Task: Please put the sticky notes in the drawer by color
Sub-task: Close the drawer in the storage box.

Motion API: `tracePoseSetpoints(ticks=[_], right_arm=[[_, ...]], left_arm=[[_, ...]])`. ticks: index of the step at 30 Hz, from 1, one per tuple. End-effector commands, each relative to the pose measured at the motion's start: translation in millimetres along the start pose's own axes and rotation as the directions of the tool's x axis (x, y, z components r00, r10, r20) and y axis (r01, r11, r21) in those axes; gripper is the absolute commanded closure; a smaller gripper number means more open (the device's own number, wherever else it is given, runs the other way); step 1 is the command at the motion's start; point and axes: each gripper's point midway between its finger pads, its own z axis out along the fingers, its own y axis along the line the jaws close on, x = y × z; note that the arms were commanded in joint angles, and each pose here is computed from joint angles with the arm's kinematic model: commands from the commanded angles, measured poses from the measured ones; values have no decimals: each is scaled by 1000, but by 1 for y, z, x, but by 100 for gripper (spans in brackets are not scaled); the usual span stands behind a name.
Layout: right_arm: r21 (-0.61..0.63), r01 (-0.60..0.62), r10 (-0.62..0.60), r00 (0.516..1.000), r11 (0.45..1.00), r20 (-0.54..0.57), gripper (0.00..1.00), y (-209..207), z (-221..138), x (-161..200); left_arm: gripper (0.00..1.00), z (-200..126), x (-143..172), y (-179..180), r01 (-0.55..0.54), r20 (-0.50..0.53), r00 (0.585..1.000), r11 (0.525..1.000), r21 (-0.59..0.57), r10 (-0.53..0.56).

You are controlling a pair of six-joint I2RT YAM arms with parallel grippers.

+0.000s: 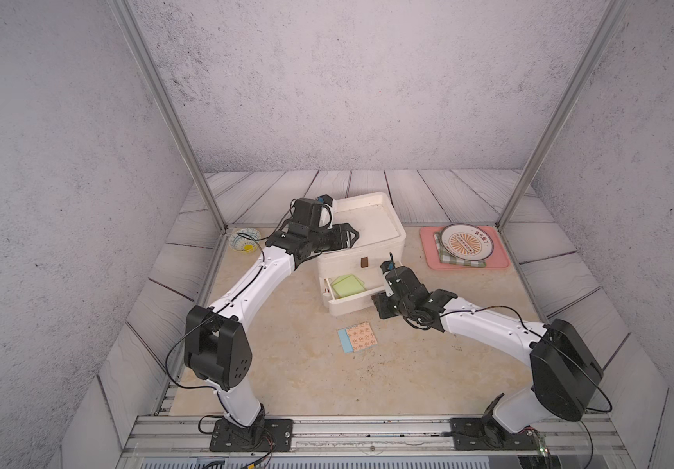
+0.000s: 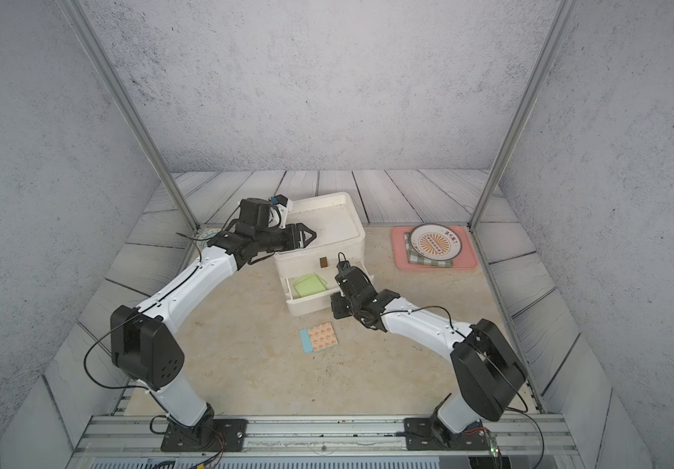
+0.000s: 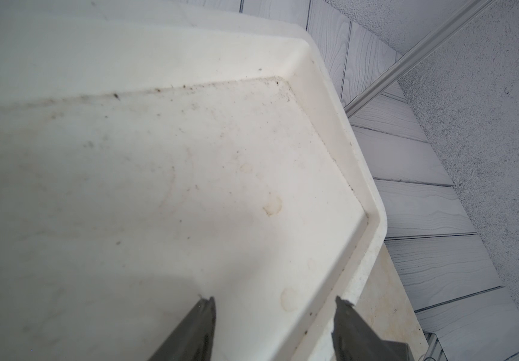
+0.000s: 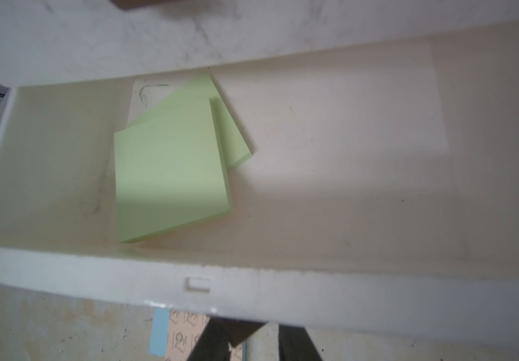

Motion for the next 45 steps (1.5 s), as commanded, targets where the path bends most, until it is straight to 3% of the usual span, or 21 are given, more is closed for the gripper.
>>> tracePoseSetpoints(ticks=[1,9,21,24,29,36,40,45], right_arm=[[-30,-29,31,997,999,66,70,5,4,-27],[-73,-57,64,993,996,100,70,16,23,-41],[45,-44,29,956,998,292,69,-3,35,-77],[55,-41,20,941,998,339,62,-6,37,-83],[10,-15,11,935,1000,355,61,2,45,-86],[7,-24,19,909,1000,416,60,-2,15,-90],[-14,-15,19,917,1000,398,57,1,2,-88],[-66,-27,51,923,997,382,46,7,-19,-87]], left_arm=[[35,15,50,33,74,-165,982,994,-86,-88],[36,14,53,33,79,-167,982,993,-86,-92],[35,6,56,29,100,-156,982,993,-70,-110],[36,4,56,27,108,-152,982,992,-61,-116],[36,2,56,26,105,-151,982,993,-61,-113],[35,-4,51,21,102,-134,985,993,-52,-108],[35,-9,47,13,110,-130,985,994,-27,-112],[35,-31,27,-4,77,-84,993,997,-14,-78]])
